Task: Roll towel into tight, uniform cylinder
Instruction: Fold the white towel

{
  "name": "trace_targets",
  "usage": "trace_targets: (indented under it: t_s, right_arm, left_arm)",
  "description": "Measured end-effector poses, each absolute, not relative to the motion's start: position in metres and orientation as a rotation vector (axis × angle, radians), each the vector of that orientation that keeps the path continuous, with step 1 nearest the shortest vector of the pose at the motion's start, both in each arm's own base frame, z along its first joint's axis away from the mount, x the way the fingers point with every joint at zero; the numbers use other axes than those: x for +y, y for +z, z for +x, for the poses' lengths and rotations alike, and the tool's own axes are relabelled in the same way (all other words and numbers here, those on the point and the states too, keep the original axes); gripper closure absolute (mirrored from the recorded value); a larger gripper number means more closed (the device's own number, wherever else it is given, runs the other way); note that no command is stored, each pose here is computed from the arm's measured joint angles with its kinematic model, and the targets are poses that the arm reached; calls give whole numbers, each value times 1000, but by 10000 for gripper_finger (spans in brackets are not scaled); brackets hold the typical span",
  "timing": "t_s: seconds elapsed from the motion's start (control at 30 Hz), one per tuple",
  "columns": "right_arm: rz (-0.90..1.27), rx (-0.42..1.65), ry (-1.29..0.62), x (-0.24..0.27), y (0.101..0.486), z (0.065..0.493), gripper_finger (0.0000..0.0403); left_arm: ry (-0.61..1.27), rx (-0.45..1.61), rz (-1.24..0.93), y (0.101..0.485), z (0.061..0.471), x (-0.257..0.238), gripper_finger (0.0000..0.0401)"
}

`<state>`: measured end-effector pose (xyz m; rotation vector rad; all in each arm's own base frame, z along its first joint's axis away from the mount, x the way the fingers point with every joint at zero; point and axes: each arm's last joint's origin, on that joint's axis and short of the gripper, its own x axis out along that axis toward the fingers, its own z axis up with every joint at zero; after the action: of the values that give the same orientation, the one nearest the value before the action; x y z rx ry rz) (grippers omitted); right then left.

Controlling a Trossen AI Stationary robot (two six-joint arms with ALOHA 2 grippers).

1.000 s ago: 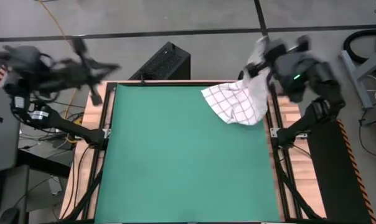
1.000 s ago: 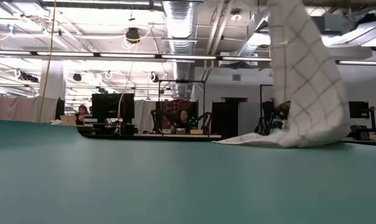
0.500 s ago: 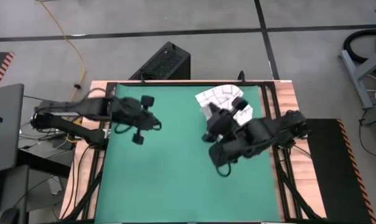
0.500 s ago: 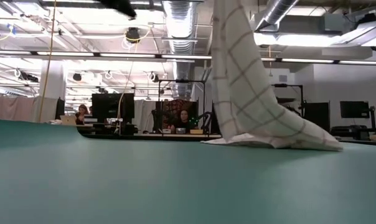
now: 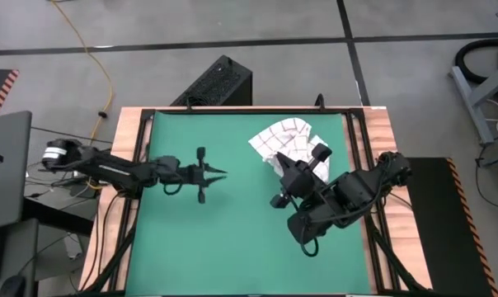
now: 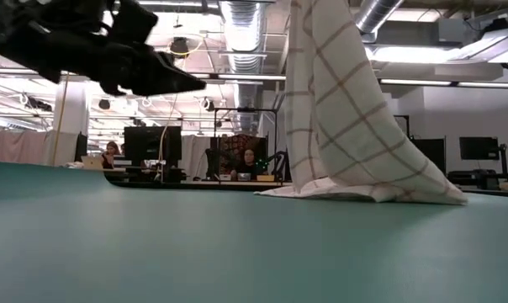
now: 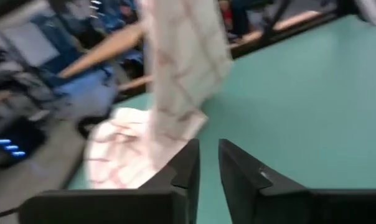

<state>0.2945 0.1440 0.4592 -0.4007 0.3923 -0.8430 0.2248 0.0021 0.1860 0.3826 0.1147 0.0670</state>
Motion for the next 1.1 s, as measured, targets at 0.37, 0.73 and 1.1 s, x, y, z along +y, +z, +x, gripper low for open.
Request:
trace_targets:
  t_s: [0.37,0.73,1.1]
  right_arm:
    - [-430,373,-803,152,465,314,403]
    - [-445,370,-766,160,467,312,403]
    - [-439,354,-721,166,471,314,403]
  left_arm:
    - [209,223,411,165,288,13,259]
    - [267,268,353,127,321,39,254]
    - [284,180,346,131,339,47,254]
